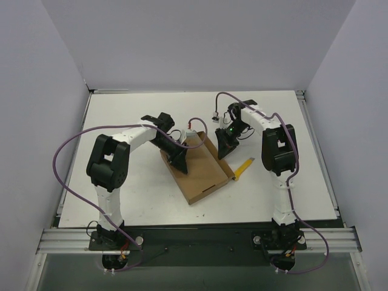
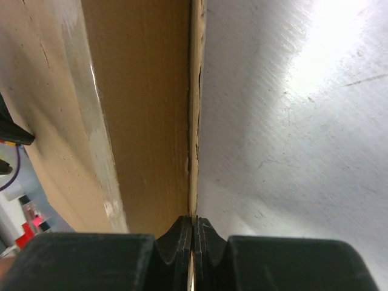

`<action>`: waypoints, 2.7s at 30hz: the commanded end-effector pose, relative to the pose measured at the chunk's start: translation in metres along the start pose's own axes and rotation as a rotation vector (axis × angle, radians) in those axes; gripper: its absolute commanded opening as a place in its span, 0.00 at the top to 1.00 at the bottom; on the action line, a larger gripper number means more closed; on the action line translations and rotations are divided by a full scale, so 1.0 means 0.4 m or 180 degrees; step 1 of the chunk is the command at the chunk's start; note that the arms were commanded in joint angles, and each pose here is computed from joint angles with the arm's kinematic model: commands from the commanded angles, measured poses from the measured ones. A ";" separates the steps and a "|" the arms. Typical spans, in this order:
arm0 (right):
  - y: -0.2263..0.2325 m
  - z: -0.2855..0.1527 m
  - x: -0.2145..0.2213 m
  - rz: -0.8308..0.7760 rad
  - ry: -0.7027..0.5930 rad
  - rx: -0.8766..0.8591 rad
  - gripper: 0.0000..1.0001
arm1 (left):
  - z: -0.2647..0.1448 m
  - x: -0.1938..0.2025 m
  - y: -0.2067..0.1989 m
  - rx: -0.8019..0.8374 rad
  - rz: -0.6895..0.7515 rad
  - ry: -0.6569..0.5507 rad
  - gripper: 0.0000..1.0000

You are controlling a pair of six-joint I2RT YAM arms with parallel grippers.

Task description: Unpack the express box

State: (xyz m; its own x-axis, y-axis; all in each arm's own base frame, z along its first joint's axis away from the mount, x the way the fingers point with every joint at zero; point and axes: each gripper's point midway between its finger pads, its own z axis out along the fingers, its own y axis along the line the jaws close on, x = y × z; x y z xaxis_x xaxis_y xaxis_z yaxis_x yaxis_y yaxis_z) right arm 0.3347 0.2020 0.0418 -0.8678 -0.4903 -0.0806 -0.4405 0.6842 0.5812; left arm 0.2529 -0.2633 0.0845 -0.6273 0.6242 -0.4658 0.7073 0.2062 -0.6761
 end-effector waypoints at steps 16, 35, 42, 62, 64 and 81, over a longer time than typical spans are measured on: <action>0.344 -0.350 0.002 -0.0873 -0.0871 0.0816 1.00 | -0.225 -0.362 -0.322 -0.0488 0.1629 -0.1454 0.40; 0.346 -0.442 -0.104 0.0163 -0.1543 -0.0095 1.00 | -0.045 -0.280 -0.074 -0.0717 0.0848 -0.1291 0.40; 0.233 -0.440 -0.077 0.0965 -0.1462 -0.0674 1.00 | -0.063 -0.287 0.058 -0.1601 0.0265 -0.1260 0.06; 0.004 -0.524 0.053 0.1648 -0.1760 -0.0649 1.00 | -0.015 -0.119 0.152 -0.1045 -0.0661 -0.0522 0.17; -0.025 -0.523 0.081 0.1716 -0.1710 -0.0574 1.00 | -0.045 -0.102 0.172 -0.1137 -0.0704 -0.0489 0.18; 0.002 -0.293 0.250 0.0964 -0.0470 0.0003 1.00 | -0.185 -0.220 0.183 -0.1717 -0.1054 -0.0803 0.06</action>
State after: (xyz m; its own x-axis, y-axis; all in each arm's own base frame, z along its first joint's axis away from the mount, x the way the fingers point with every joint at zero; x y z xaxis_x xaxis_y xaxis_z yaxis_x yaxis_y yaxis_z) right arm 0.3067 0.0728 0.1230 -0.9961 -0.0764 -0.0440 -0.0872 0.7826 0.6164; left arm 0.3761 -0.2209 0.0882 -0.8472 0.3091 -0.4322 0.5079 0.7099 -0.4879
